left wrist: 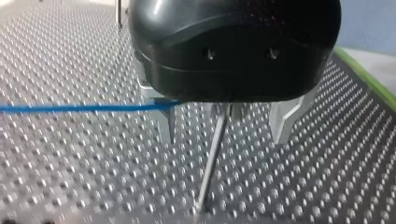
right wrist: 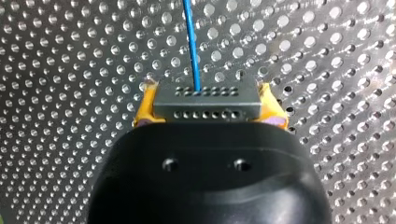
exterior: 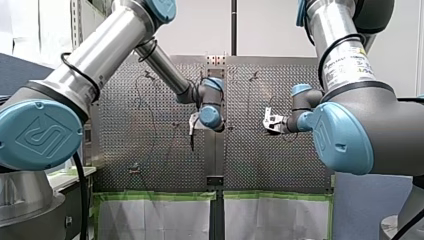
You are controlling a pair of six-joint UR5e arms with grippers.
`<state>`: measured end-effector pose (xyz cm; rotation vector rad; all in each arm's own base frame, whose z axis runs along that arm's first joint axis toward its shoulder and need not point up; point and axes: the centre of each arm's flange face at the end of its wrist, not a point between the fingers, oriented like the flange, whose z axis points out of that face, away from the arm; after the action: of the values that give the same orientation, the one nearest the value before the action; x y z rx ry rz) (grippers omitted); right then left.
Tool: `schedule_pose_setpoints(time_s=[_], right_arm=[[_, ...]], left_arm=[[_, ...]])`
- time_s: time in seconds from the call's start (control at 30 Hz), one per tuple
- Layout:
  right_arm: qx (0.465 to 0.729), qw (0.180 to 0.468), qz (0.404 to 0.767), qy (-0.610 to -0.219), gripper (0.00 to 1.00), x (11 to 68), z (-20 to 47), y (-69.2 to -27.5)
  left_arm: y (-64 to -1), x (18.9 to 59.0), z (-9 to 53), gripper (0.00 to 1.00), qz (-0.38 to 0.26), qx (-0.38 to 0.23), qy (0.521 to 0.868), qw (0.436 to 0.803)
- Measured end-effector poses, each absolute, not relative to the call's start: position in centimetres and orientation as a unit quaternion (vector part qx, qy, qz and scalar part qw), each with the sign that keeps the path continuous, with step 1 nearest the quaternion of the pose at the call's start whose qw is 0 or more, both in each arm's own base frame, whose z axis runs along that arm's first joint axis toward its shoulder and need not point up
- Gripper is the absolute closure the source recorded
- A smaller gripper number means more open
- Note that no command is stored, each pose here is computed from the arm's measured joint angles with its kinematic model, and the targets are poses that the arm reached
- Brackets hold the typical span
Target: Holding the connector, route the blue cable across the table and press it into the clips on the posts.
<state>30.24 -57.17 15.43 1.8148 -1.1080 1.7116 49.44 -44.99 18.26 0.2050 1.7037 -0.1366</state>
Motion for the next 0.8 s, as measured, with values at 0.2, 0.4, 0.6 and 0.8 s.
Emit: schedule_pose_setpoints(time_s=[0.2,0.4,0.6,0.8], right_arm=[[0.65,0.208,0.612,-0.4,1.0,29.7,15.4,-57.4],[0.65,0.21,0.611,-0.401,1.0,29.4,15.4,-57.5],[0.649,0.212,0.61,-0.404,1.0,29.0,15.3,-57.7],[0.648,0.214,0.609,-0.406,1.0,28.6,15.3,-57.8]], left_arm=[[-46.4,45.7,18.4,0.0,-0.084,0.099,0.755,0.643],[-48.3,42.9,18.0,0.0,-0.089,0.131,0.754,0.638],[-50.2,40.6,18.0,0.0,-0.084,0.163,0.747,0.639],[-51.5,40.2,19.2,0.0,-0.074,0.158,0.738,0.652]])
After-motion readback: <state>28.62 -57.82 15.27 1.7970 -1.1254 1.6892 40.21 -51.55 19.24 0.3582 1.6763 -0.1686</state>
